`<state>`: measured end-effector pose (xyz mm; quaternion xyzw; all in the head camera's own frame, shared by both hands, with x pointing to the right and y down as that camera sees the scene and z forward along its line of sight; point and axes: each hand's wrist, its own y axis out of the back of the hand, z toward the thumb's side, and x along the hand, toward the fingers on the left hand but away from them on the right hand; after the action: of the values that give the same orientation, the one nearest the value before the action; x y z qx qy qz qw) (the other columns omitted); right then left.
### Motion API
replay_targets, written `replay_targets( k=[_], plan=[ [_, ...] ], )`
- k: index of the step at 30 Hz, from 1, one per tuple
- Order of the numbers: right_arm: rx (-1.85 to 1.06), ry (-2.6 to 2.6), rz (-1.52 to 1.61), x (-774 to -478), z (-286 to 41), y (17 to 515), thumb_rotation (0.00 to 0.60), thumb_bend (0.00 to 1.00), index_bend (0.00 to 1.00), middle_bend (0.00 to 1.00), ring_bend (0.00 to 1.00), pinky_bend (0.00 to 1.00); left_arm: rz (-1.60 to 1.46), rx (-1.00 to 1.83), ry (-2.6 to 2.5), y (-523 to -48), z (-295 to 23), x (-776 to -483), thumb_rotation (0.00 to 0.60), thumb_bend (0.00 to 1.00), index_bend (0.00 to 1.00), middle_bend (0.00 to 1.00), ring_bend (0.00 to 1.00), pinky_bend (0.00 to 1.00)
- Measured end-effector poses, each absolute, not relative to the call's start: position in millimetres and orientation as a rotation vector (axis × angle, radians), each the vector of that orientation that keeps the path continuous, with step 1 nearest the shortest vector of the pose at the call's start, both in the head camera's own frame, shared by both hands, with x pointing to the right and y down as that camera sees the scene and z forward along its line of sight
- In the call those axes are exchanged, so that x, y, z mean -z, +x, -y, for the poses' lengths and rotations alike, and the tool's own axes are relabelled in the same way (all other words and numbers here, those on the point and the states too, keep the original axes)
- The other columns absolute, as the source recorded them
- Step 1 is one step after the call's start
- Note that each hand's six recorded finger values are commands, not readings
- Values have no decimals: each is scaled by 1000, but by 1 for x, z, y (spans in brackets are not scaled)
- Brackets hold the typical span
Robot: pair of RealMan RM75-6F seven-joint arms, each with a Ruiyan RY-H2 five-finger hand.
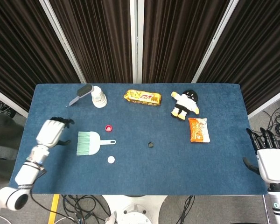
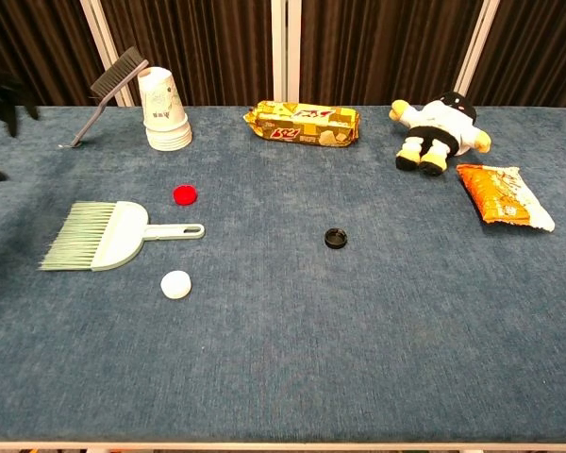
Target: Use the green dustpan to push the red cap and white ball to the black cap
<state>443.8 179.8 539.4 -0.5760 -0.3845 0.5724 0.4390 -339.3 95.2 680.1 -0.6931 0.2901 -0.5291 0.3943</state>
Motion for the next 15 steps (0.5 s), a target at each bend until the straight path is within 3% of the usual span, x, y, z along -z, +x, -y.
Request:
replay_targets(
  k=[6,15],
  plan=[
    [-1430,-1422,959,-537,-180,446,600,148,37,200,0,93,-654,1337,-1774,-307,-93,-705,600,41,442,541,585,770],
    [-1436,-1425,960,-538,-180,448,600,148,37,200,0,93,-538,1332,-1781,-265,-104,-743,600,66,453,528,606,850]
  ],
)
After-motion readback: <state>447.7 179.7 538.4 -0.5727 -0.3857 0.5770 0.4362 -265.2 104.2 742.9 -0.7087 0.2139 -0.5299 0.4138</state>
